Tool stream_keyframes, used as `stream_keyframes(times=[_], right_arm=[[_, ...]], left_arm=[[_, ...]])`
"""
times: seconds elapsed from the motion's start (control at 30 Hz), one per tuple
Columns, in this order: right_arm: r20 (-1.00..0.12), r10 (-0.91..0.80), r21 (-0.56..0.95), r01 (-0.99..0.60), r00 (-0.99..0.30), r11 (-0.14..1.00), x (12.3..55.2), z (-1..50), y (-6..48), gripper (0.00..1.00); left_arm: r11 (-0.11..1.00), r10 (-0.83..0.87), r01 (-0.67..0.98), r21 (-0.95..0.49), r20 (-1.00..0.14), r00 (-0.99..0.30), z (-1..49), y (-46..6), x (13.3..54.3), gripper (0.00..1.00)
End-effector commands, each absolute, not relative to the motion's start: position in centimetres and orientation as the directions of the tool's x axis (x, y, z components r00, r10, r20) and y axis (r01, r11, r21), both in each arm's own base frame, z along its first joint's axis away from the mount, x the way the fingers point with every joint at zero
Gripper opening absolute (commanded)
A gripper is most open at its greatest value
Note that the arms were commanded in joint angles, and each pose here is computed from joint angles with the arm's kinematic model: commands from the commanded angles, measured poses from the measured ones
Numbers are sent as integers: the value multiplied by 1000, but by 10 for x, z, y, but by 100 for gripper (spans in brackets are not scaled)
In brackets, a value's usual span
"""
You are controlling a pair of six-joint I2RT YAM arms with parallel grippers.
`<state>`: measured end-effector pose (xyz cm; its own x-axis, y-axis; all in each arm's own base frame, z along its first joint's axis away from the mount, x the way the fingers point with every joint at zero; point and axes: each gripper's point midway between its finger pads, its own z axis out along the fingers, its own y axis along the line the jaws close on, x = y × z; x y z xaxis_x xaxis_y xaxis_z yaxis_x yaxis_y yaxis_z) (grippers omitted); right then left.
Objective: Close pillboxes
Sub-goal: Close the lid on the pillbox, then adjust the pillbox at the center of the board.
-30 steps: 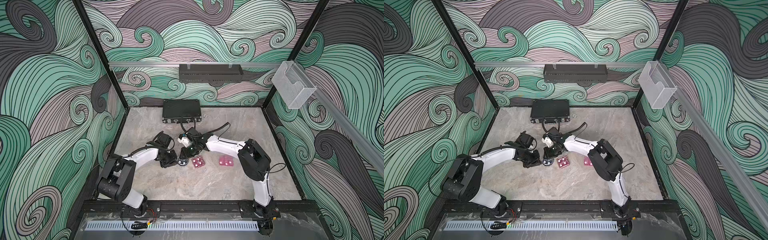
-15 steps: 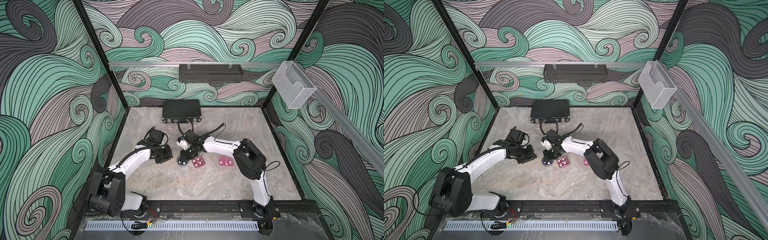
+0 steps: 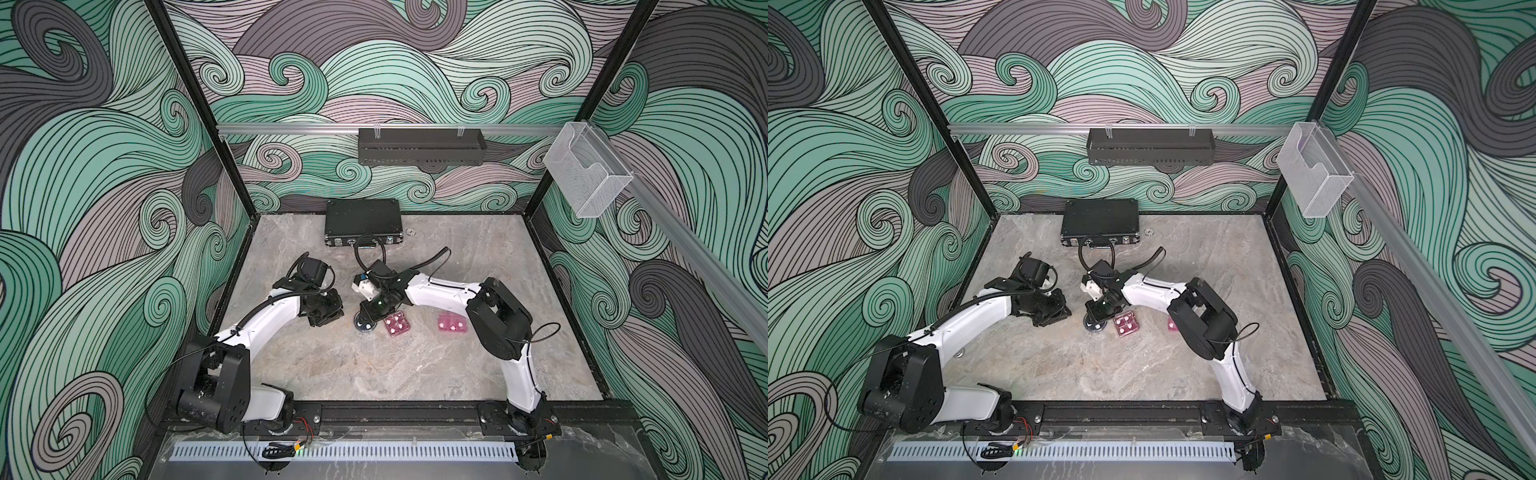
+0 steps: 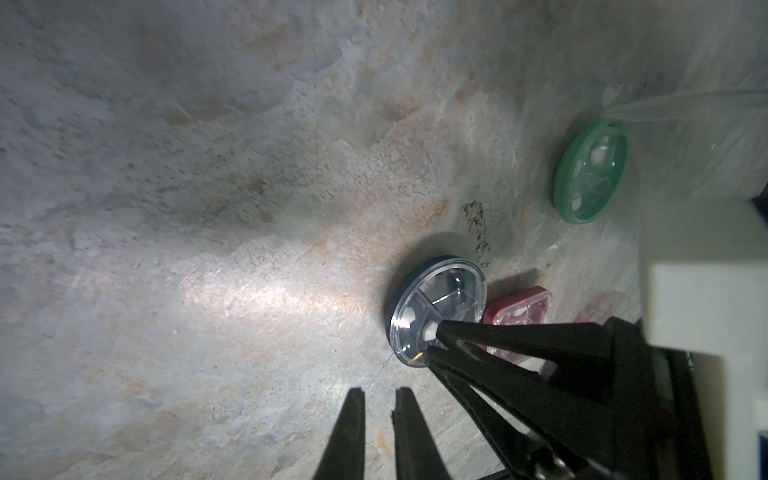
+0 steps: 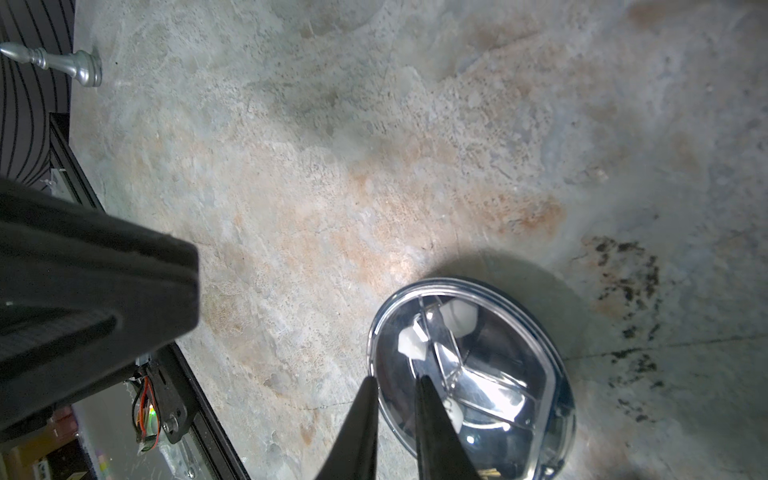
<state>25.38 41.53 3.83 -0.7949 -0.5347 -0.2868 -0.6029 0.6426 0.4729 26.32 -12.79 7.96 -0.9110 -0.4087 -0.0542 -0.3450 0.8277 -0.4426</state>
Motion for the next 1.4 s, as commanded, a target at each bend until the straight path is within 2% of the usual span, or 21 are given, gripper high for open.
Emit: stream_keyframes(times=[0.0,0.3,0.67,0.8,0.87,1.03,1.2,1.37], right_arm=[[-114,-582,329,-584,-805,742,233,-27,372,20],[-103,-590,297,-591,-801,750,230,-32,369,20],[-264,-564,387,-622,-782,681,257,42,417,23],[-341,-522,406,-623,-782,669,270,80,424,31],[-376,-495,393,-618,-783,680,277,97,418,41],[-436,-411,359,-573,-801,736,292,121,386,49],[-495,-286,344,-488,-820,802,305,135,340,58],[-516,-209,332,-418,-831,845,307,140,302,68]], left_arm=[[835,-412,-339,-433,-84,-907,90,-122,265,16],[832,-414,-340,-438,-83,-907,90,-122,266,16],[828,-400,-318,-462,-89,-912,100,-126,268,17],[831,-379,-289,-476,-102,-920,108,-129,270,21],[829,-365,-267,-491,-113,-924,111,-132,272,24],[831,-328,-229,-508,-114,-938,112,-142,277,42],[875,-258,-183,-448,-112,-960,102,-153,282,59],[929,-162,-112,-353,-115,-980,89,-165,287,71]])
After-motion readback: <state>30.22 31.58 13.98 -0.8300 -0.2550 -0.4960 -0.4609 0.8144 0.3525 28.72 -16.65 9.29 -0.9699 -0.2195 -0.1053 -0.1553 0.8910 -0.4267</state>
